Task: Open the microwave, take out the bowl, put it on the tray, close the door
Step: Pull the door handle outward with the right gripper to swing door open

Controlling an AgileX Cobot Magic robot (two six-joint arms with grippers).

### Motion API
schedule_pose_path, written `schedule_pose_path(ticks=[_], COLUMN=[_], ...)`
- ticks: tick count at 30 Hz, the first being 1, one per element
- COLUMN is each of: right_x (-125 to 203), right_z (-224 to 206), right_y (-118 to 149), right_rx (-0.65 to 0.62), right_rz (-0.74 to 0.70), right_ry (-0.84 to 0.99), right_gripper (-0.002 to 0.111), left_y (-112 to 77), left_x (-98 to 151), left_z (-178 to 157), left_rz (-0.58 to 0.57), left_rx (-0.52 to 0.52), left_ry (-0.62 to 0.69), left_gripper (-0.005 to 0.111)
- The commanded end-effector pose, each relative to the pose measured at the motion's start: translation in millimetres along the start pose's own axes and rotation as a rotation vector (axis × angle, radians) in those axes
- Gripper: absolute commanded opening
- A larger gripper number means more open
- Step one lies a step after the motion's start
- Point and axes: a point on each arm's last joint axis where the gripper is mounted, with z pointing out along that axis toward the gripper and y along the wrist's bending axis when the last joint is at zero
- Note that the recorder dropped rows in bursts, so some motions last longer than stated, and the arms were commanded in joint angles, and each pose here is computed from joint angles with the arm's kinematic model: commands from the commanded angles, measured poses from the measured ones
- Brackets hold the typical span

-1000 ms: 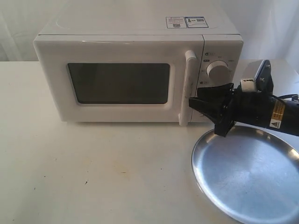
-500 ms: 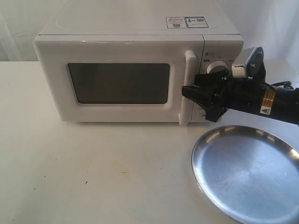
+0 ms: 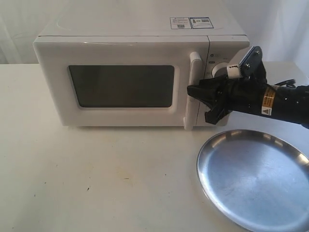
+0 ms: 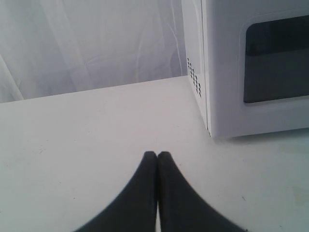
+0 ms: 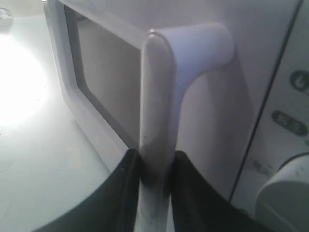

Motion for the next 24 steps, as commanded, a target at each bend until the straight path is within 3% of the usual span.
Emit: schedule_pose_path(ticks=[1,5,12,24], right_x=[1.8,9.0,-13.9,-31.6], right_z=[2.1,0.5,5.1,-29.8], right_y=[25.6,36.9,71.1,108.3], right_rx=[-0.329,-0.382,-0.509,-0.517], right_rz=[-0.166,-0.163,-0.256,-0.332], right_ry=[-0.017,0.016,0.013,-0.010], right_gripper=[0.000,0.000,0.000,0.000], left_y=[0.0,0.0,0.0,0.0], left_x=[-1.4,-1.4,-1.4,-1.4], left_z=[-0.3,-0.3,-0.3,-0.3], left_rz=[-0.008,-0.008,-0.008,-0.008], left_rx=[0.001,0.001,0.001,0.001], left_ry=[-0.009,-0.009,-0.009,-0.009], left_gripper=[0.000,0.000,0.000,0.000])
